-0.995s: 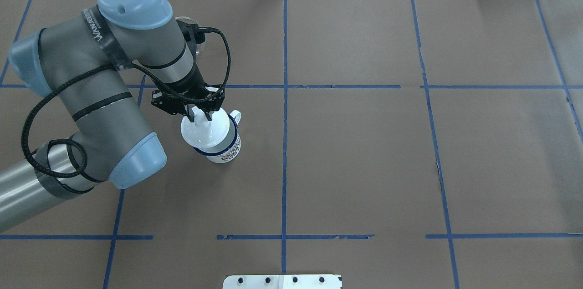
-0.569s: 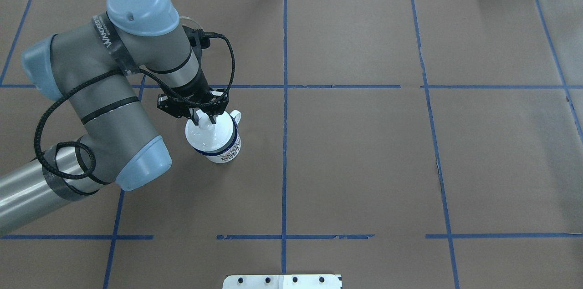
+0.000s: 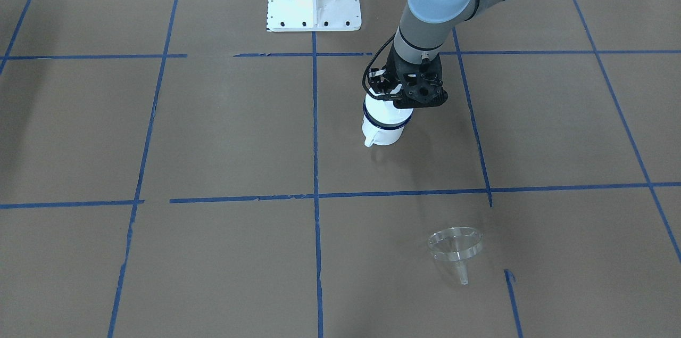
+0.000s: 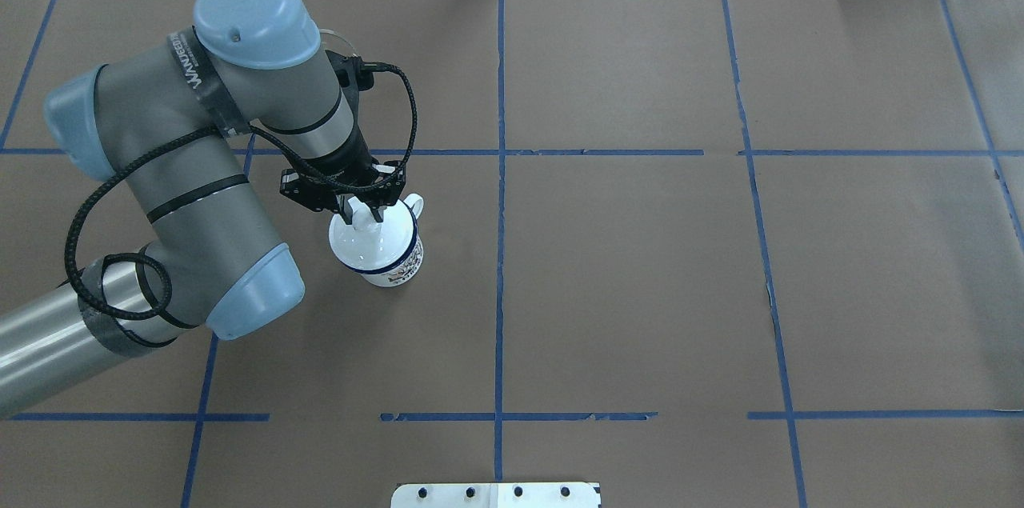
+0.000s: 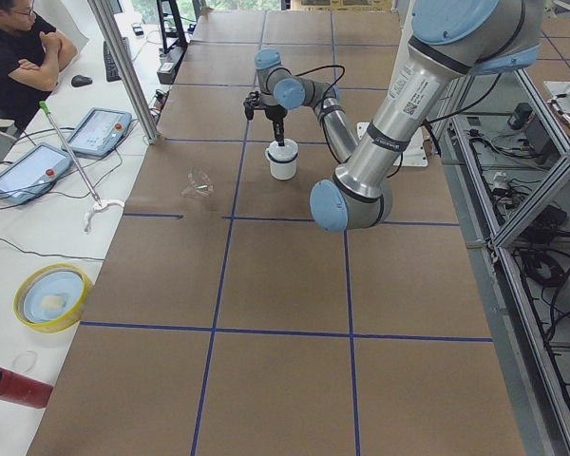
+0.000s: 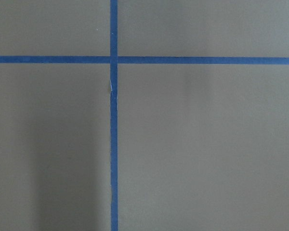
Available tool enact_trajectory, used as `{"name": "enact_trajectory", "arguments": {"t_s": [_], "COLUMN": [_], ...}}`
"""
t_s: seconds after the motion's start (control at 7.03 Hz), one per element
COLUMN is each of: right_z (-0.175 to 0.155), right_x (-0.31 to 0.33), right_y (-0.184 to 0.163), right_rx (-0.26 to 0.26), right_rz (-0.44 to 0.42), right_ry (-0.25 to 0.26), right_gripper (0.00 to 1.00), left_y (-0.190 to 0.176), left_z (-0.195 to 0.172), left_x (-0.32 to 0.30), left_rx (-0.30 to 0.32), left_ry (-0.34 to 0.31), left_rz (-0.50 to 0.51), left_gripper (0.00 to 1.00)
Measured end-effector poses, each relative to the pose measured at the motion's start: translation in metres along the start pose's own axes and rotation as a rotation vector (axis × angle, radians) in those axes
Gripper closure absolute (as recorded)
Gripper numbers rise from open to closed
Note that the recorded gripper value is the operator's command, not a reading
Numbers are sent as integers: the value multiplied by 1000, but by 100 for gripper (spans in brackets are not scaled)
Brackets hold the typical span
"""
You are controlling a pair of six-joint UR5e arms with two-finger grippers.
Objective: Remove funnel from cup
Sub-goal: 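Lower the lid onto the mug opening with the left gripper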
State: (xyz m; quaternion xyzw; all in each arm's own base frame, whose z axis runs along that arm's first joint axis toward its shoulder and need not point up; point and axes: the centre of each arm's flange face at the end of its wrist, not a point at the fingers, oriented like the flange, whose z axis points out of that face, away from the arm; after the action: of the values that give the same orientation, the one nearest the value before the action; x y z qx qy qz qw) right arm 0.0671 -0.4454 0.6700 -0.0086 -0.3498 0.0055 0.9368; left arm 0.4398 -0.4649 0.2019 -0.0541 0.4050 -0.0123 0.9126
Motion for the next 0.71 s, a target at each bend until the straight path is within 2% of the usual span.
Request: {"name": "enact_trajectory", "arguments": {"t_s": [0.71], "right_z": [0], "right_x": [0], "right_y": [0], "right_rx": [0], "right_rz": [0], "right_ry": [0], "right_gripper": [0], "left_y": [1], "left_z": [1], "left_x": [2], "left_rx": [-2], "left_ry": [1], "left_rz": [2], "left_gripper": [100]}}
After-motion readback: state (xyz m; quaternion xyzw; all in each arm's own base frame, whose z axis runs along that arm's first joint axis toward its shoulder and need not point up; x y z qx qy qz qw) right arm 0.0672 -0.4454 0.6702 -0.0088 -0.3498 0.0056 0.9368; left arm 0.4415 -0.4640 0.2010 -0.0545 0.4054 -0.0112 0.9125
